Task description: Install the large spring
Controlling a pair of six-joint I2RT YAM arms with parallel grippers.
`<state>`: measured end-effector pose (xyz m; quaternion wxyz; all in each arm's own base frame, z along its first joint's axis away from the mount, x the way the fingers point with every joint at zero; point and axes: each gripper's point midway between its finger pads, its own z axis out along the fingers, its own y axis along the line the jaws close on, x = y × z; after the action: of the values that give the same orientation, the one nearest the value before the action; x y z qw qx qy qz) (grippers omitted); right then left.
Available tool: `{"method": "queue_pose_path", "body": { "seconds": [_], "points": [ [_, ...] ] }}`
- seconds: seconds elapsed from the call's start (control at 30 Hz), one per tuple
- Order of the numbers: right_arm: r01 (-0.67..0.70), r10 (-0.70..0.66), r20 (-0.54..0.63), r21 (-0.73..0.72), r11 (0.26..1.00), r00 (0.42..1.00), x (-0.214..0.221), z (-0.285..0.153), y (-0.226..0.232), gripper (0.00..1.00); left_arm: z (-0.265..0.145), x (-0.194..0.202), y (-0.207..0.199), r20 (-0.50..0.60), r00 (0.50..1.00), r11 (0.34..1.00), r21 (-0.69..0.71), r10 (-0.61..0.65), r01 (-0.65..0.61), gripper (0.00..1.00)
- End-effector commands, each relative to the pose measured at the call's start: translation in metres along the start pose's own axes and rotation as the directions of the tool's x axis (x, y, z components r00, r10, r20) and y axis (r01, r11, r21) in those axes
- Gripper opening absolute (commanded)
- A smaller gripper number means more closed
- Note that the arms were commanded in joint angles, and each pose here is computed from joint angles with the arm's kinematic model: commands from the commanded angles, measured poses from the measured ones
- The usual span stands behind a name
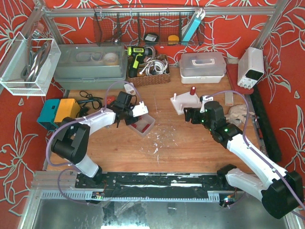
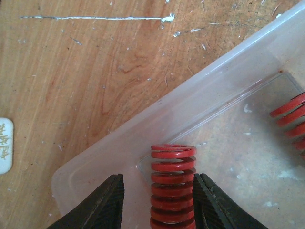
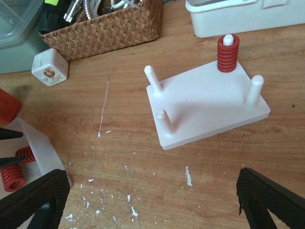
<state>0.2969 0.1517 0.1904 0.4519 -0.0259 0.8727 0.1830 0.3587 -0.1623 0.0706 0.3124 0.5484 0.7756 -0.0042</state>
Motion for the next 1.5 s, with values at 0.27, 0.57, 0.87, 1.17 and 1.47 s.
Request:
{"method": "queue_pose_path", "body": {
  "seconds": [0.27,0.57,0.87,1.17,1.47],
  "points": [
    [0.02,-0.02,0.035,0.011,1.0,0.999,-0.009,-0.005,0.001,0.96,0.021,0.012,-0.012,-0.063,0.996,0.998,0.032,0.057,-0.055,0.44],
    [0.027,-0.027,0.038,0.018,0.999,0.999,-0.01,-0.007,0.0,0.96,0.035,0.021,-0.015,-0.136,0.987,0.996,0.028,0.091,-0.088,0.42],
    [0.028,-0.029,0.031,0.017,0.999,0.999,-0.01,-0.006,0.0,0.96,0.041,0.026,-0.016,-0.189,0.973,0.991,0.014,0.132,-0.131,0.44],
    [0.031,-0.032,0.045,0.027,0.999,0.998,-0.012,-0.009,-0.002,0.96,0.047,0.028,-0.024,-0.203,0.97,0.991,0.062,0.131,-0.121,0.37],
    [0.031,-0.033,0.062,0.037,0.999,0.998,-0.015,-0.013,-0.004,0.96,0.04,0.015,-0.02,-0.159,0.979,0.991,0.052,0.127,-0.12,0.2]
  ]
}}
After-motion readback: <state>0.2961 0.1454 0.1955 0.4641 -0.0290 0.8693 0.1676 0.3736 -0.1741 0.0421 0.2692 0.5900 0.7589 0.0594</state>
